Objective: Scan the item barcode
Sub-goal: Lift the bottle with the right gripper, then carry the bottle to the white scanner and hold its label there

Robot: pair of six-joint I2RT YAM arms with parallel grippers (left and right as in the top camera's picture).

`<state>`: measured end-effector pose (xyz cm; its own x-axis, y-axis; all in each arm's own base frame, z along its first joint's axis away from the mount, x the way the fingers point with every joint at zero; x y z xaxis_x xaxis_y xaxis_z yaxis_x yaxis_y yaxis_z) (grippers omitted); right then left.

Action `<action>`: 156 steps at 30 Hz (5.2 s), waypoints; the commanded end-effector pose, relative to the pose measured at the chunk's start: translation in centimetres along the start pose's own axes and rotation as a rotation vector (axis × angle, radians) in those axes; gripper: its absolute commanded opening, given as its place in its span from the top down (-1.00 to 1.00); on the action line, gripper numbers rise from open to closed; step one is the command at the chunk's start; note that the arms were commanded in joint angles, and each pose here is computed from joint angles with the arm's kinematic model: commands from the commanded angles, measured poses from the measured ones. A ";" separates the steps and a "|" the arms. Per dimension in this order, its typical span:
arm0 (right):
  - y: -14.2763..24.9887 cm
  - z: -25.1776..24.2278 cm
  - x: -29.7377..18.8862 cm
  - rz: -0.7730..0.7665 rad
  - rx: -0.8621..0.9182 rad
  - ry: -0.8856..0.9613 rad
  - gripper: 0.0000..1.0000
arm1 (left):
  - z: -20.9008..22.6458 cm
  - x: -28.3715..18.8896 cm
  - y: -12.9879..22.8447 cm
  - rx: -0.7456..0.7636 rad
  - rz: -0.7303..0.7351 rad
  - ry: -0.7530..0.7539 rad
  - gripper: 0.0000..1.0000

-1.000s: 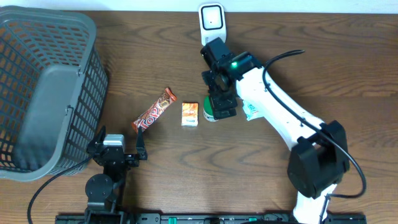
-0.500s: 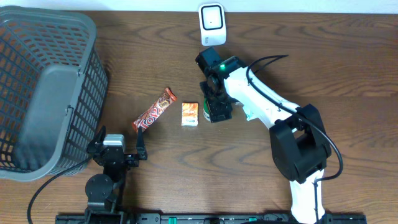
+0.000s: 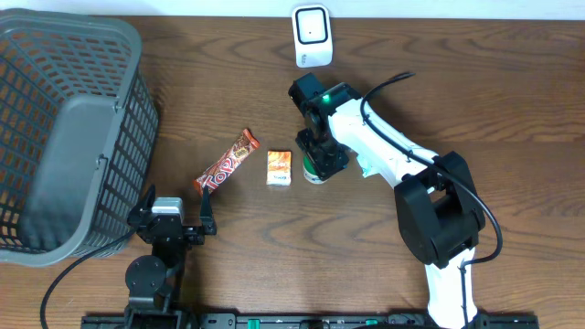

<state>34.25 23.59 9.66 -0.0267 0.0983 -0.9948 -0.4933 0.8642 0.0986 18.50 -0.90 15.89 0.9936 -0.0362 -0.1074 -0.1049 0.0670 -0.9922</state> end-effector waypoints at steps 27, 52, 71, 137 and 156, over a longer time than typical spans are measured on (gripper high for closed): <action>-2.4 -1.0 -0.5 -0.050 -1.057 0.110 -0.99 | 0.1 0.1 1.3 -0.008 0.049 -0.011 -0.96; -2.0 -1.1 4.1 -0.045 -1.021 0.123 -0.98 | 0.1 0.1 1.3 -0.008 0.049 -0.011 -0.96; -1.4 -2.5 5.8 0.113 -0.977 0.175 -0.17 | 0.1 0.1 1.3 -0.008 0.049 -0.011 -0.96; -10.9 19.7 -14.5 -1.273 -1.075 -0.590 -0.13 | 0.1 0.1 1.3 -0.008 0.049 -0.011 -0.96; -11.6 21.7 -7.0 -1.330 -1.195 -0.503 -0.29 | 0.1 0.1 1.3 -0.008 0.049 -0.011 -0.96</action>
<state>58.85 23.74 14.56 0.9487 0.0638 -0.3096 -0.2866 -0.2397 -0.9276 18.49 -0.90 15.91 0.9936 -0.0362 -0.1071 -0.1045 0.0670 -0.9923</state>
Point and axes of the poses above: each gripper's point midway between its finger pads, its own x axis out along the fingers, its own z axis along the line the jaws close on, y = z × x, the point moved 6 cm from there along -x, back along the fingers, and after that the axes turned 3 degrees about x, right-handed, at the moved point
